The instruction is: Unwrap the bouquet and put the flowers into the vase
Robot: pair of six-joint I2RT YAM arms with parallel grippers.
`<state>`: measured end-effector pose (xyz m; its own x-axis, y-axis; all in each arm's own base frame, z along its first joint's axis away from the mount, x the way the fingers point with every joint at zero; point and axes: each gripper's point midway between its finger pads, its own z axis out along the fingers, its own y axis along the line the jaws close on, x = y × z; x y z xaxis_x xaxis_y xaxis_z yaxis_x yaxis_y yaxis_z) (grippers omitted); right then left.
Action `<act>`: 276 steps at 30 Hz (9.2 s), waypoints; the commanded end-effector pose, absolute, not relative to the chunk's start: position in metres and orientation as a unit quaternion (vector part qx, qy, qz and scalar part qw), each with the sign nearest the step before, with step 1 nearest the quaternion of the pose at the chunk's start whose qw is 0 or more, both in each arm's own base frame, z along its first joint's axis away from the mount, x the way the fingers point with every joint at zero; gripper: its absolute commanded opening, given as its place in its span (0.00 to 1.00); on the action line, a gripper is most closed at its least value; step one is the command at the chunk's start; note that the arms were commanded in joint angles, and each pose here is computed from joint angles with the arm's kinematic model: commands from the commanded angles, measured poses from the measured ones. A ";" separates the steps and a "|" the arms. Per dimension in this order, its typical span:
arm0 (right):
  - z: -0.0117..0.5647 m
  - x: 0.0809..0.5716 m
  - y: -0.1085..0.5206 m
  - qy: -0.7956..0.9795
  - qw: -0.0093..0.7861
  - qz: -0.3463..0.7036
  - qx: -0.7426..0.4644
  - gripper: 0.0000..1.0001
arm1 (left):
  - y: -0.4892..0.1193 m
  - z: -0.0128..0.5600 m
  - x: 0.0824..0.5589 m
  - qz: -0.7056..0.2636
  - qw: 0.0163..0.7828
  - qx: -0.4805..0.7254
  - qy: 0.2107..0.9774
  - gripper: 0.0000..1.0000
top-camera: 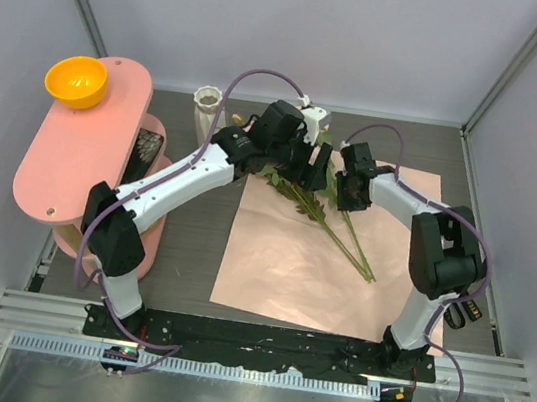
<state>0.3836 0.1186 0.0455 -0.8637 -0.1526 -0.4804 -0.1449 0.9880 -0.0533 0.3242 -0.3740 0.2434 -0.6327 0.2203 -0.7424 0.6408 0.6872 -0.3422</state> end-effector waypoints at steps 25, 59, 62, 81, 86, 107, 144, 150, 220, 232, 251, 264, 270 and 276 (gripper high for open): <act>0.227 0.331 0.132 0.817 0.563 0.125 -0.008 0.01 | -0.389 0.297 0.308 -0.399 0.355 0.262 0.804 0.73; 0.290 0.232 0.187 0.640 0.649 0.378 -0.160 0.01 | -0.428 0.375 0.293 -0.572 0.308 0.208 0.731 0.28; 0.288 0.229 0.192 0.638 0.643 0.387 -0.172 0.01 | -0.426 0.372 0.294 -0.559 0.313 0.212 0.738 0.21; 0.258 0.269 0.084 0.723 0.671 0.152 0.064 0.77 | -0.171 0.572 0.398 -0.117 0.749 0.017 0.652 0.00; 0.253 0.272 0.085 0.730 0.664 0.148 0.061 0.77 | -0.117 0.620 0.394 -0.091 0.803 -0.061 0.586 0.00; 0.248 0.276 0.087 0.737 0.658 0.141 0.058 0.77 | -0.081 0.582 0.449 -0.055 0.789 -0.097 0.604 0.00; 0.238 0.277 0.093 0.749 0.644 0.148 0.050 0.76 | -0.095 0.397 0.494 -0.037 0.679 -0.103 0.726 0.75; 0.229 0.283 0.103 0.769 0.620 0.152 0.034 0.77 | -0.127 0.412 0.444 -0.167 0.632 -0.088 0.752 0.89; 0.275 0.349 0.198 0.780 0.573 0.228 -0.110 0.01 | -0.314 0.319 0.296 -0.490 0.377 0.218 0.755 0.66; 0.324 0.272 0.267 0.615 0.565 0.530 -0.150 0.01 | -0.324 0.338 0.277 -0.532 0.403 0.246 0.703 0.65; 0.320 0.248 0.287 0.605 0.543 0.546 -0.202 0.01 | -0.320 0.346 0.275 -0.529 0.411 0.249 0.699 0.41; 0.308 0.243 0.284 0.622 0.543 0.523 -0.213 0.01 | -0.319 0.355 0.268 -0.539 0.414 0.266 0.683 0.37; 0.307 0.243 0.280 0.629 0.548 0.506 -0.218 0.01 | -0.321 0.353 0.266 -0.542 0.409 0.271 0.682 0.37; 0.302 0.244 0.274 0.634 0.557 0.492 -0.213 0.01 | -0.323 0.353 0.265 -0.550 0.403 0.274 0.678 0.27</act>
<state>0.2452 0.2785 0.2849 -0.3645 0.2556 -0.8955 -0.7967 0.4122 0.4420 0.2708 -0.3235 0.3291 -0.5890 -0.0469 -0.8067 0.7623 0.2991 -0.5740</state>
